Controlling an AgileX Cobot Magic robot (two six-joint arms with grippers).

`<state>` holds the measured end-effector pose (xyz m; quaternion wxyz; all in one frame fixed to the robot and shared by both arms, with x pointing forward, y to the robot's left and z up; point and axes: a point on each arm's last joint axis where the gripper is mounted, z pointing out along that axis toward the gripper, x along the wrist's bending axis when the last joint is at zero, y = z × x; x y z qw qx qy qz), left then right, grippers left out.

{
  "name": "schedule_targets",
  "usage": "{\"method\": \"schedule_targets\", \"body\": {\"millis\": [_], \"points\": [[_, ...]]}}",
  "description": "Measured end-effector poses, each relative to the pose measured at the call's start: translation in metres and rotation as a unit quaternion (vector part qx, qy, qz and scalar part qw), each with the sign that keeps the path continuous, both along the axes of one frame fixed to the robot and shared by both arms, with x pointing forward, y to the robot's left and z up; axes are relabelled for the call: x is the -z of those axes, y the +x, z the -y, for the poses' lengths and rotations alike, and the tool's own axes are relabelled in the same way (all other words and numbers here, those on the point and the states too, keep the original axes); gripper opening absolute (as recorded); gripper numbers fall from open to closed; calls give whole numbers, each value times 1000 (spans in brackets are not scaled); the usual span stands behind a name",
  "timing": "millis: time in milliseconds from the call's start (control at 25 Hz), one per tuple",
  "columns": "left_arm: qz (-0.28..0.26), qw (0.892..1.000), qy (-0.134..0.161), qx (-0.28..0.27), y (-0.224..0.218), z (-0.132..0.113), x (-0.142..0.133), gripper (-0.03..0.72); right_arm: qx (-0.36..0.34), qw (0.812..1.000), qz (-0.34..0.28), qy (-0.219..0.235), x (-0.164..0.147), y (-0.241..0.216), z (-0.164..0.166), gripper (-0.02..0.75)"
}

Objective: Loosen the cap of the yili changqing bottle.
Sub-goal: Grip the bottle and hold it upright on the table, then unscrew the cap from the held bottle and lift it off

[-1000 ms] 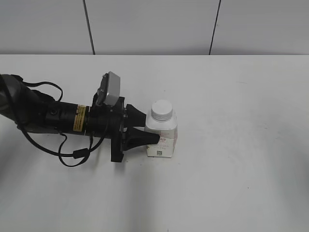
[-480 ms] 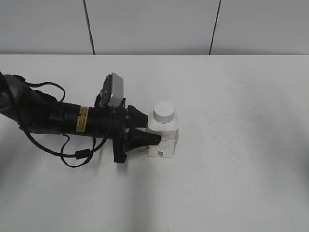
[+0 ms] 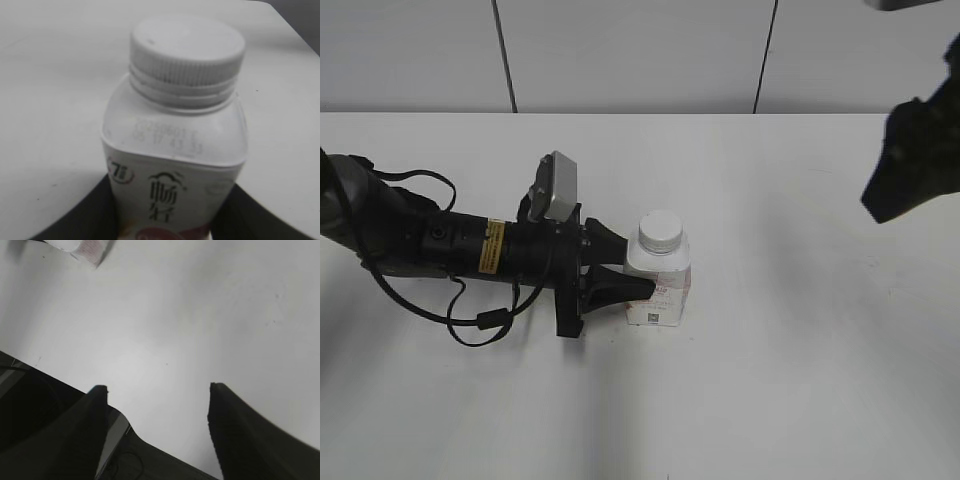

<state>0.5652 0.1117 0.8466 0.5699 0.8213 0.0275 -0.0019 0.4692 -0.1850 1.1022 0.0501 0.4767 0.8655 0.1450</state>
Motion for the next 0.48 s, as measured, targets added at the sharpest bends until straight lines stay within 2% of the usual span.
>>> {"method": "schedule_targets", "body": {"millis": [240, 480], "points": [[0, 1000, 1, 0, 0, 0, 0, 319, -37, 999, -20, -4, 10, 21, -52, 497], [0, 1000, 2, -1, 0, 0, 0, 316, 26, 999, -38, 19, 15, 48, -91, 497]]}}
